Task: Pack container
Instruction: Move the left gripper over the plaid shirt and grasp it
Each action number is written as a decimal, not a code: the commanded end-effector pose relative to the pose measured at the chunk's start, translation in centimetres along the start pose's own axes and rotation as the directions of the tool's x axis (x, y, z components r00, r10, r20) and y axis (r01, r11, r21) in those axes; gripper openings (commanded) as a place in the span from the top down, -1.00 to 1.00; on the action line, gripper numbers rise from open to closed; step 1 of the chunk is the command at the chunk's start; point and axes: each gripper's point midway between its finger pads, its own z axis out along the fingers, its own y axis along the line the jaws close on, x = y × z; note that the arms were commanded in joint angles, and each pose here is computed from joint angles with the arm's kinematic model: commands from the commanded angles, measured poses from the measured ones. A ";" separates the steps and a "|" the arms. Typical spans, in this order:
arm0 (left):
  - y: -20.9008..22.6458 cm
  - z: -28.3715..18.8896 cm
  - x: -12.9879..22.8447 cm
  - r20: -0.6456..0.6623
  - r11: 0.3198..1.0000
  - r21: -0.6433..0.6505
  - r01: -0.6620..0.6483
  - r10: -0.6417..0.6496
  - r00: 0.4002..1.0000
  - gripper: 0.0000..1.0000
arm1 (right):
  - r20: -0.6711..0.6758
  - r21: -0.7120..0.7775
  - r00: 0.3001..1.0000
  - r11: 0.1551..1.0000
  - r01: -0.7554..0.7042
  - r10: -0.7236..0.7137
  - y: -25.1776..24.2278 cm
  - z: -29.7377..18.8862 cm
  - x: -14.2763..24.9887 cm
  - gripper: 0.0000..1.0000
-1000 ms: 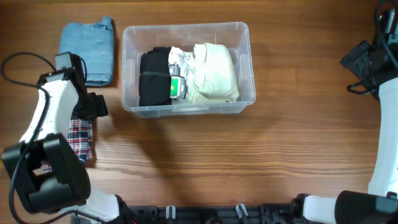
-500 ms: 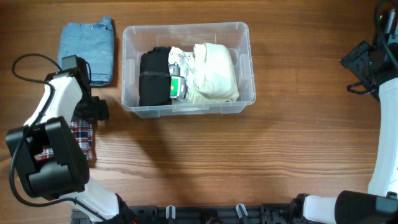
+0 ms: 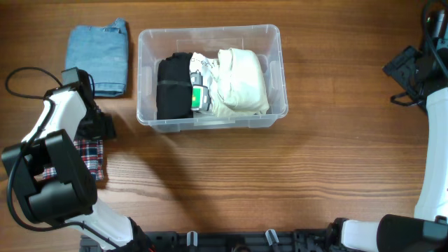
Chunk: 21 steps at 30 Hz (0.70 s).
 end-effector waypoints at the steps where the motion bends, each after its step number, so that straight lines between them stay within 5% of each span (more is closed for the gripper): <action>1: 0.9 0.9 0.3 -0.017 0.999 -0.049 -0.001 0.000 1.000 -0.99 | -0.010 0.004 1.000 1.000 -0.012 0.012 0.2 0.4 0.1 -0.99; 21: -0.4 0.8 -3.2 0.123 0.999 0.022 -0.046 0.043 0.992 -1.00 | -0.010 0.004 1.000 1.000 -0.012 0.012 0.2 0.4 0.1 -0.99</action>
